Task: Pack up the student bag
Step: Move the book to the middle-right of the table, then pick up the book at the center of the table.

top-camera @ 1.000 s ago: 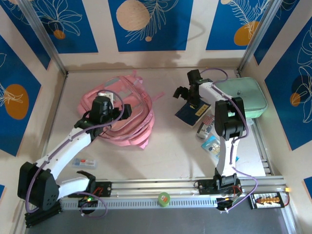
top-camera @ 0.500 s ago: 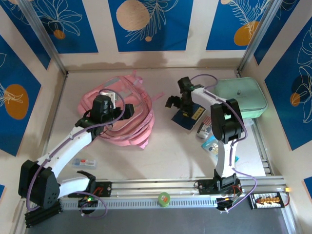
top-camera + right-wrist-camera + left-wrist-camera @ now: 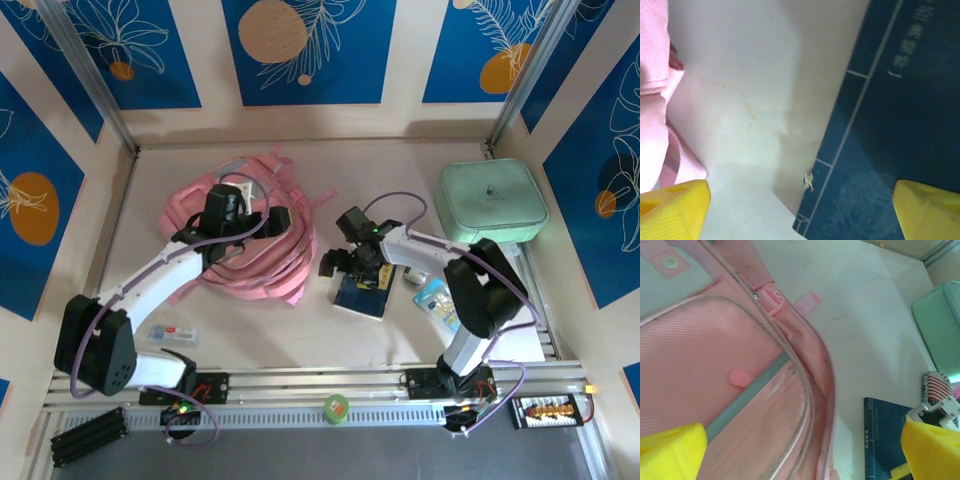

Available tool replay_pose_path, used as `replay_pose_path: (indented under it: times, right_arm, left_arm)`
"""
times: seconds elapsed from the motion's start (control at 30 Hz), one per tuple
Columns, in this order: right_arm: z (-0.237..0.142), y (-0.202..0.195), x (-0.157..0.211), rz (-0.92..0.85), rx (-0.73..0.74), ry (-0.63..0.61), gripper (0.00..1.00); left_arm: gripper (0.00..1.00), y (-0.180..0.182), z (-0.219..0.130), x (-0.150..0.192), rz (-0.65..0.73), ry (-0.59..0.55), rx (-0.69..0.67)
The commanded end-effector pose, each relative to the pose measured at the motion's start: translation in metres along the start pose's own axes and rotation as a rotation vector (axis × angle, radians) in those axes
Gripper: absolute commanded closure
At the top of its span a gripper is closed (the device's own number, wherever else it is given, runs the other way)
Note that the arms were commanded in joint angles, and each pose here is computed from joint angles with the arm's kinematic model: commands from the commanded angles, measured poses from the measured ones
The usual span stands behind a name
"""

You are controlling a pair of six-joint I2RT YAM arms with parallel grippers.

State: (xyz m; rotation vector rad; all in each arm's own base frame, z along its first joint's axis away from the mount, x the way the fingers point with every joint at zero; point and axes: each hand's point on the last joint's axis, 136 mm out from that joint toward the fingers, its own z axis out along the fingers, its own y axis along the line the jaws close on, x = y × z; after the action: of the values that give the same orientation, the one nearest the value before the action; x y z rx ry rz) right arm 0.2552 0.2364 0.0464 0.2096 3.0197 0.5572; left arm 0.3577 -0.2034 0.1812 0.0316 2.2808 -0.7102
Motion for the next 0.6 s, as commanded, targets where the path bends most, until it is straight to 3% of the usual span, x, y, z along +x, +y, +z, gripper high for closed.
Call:
replay_pose_path:
  times: [0.0, 0.2, 0.3, 0.4, 0.57]
  right_arm:
    - [-0.028, 0.011, -0.017, -0.002, -0.079, -0.129, 0.06]
    - [-0.054, -0.052, -0.029, 0.175, -0.011, -0.242, 0.10]
    - [-0.057, -0.080, -0.021, 0.239, 0.034, -0.239, 0.22]
    - [-0.055, -0.099, -0.010, 0.242, 0.108, -0.205, 0.35]
    - [-0.046, -0.123, 0.004, 0.274, 0.196, -0.153, 0.46]
  left_arm:
    - [0.04, -0.034, 0.010, -0.004, 0.022, 0.019, 0.079]
    - [0.07, -0.075, 0.042, 0.040, 0.121, 0.174, 0.091]
    - [0.12, -0.093, 0.055, 0.066, 0.160, 0.245, 0.098]
    - [0.26, -0.098, 0.069, 0.082, 0.152, 0.277, 0.029]
    - [0.31, -0.114, 0.087, 0.103, 0.196, 0.315, -0.029]
